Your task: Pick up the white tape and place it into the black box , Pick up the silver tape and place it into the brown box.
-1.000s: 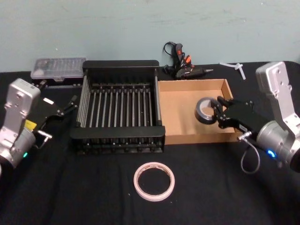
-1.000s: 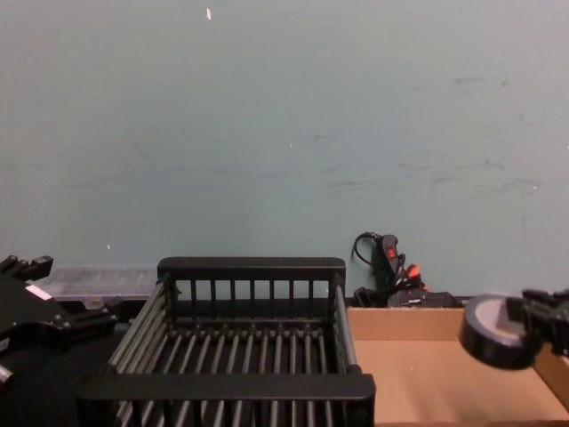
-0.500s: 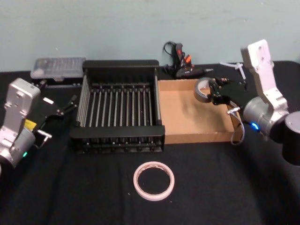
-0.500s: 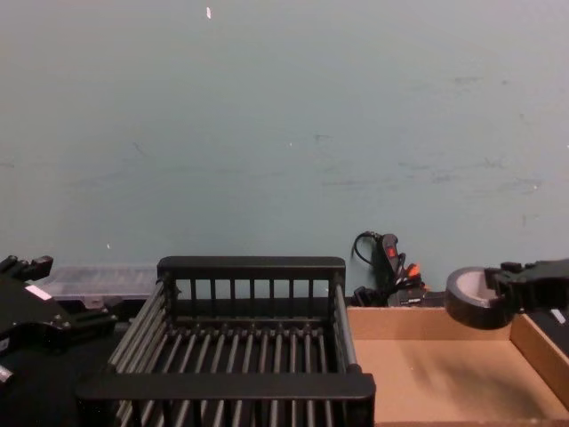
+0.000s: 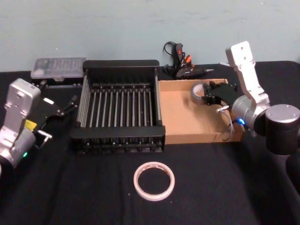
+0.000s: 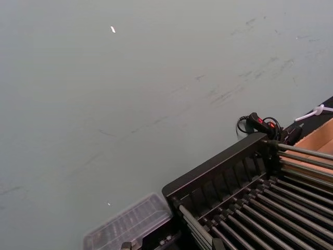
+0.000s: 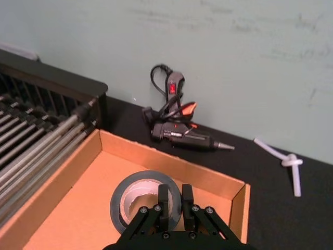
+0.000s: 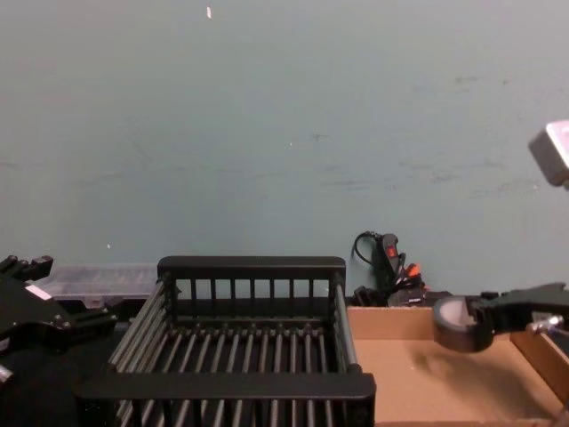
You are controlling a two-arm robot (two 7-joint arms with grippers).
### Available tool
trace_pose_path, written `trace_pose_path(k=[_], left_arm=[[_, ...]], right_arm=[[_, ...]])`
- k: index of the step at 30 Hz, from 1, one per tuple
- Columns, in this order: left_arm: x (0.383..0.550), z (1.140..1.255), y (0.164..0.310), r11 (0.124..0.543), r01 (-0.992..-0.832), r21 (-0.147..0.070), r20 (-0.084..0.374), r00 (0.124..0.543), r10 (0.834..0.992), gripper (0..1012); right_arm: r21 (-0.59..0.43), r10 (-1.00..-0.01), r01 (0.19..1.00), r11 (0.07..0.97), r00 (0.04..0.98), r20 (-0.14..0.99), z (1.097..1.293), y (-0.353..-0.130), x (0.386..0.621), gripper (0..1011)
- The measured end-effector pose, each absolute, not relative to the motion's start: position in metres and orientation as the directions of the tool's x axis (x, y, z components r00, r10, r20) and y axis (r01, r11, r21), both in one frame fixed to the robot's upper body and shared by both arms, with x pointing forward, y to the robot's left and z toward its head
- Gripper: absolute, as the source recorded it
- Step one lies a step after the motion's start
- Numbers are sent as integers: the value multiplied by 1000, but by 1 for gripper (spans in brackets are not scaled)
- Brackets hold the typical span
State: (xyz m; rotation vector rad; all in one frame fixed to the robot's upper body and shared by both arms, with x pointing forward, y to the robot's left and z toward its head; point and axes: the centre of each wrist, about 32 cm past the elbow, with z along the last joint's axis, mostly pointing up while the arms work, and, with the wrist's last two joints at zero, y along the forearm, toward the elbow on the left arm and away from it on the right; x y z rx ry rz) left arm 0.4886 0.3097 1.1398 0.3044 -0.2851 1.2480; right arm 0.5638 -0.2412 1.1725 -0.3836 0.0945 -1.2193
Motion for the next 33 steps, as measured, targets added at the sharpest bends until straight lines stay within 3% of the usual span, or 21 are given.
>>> trace_pose_path(k=[21, 33], left_arm=[[489, 1140, 310, 287, -955, 70, 374, 292, 880, 1001], [489, 1140, 310, 287, -955, 70, 374, 292, 880, 1001]], right_arm=[[-364, -929, 888, 280, 346, 128, 1165, -241, 569, 172], [-363, -930, 888, 281, 346, 127, 1166, -241, 569, 548]])
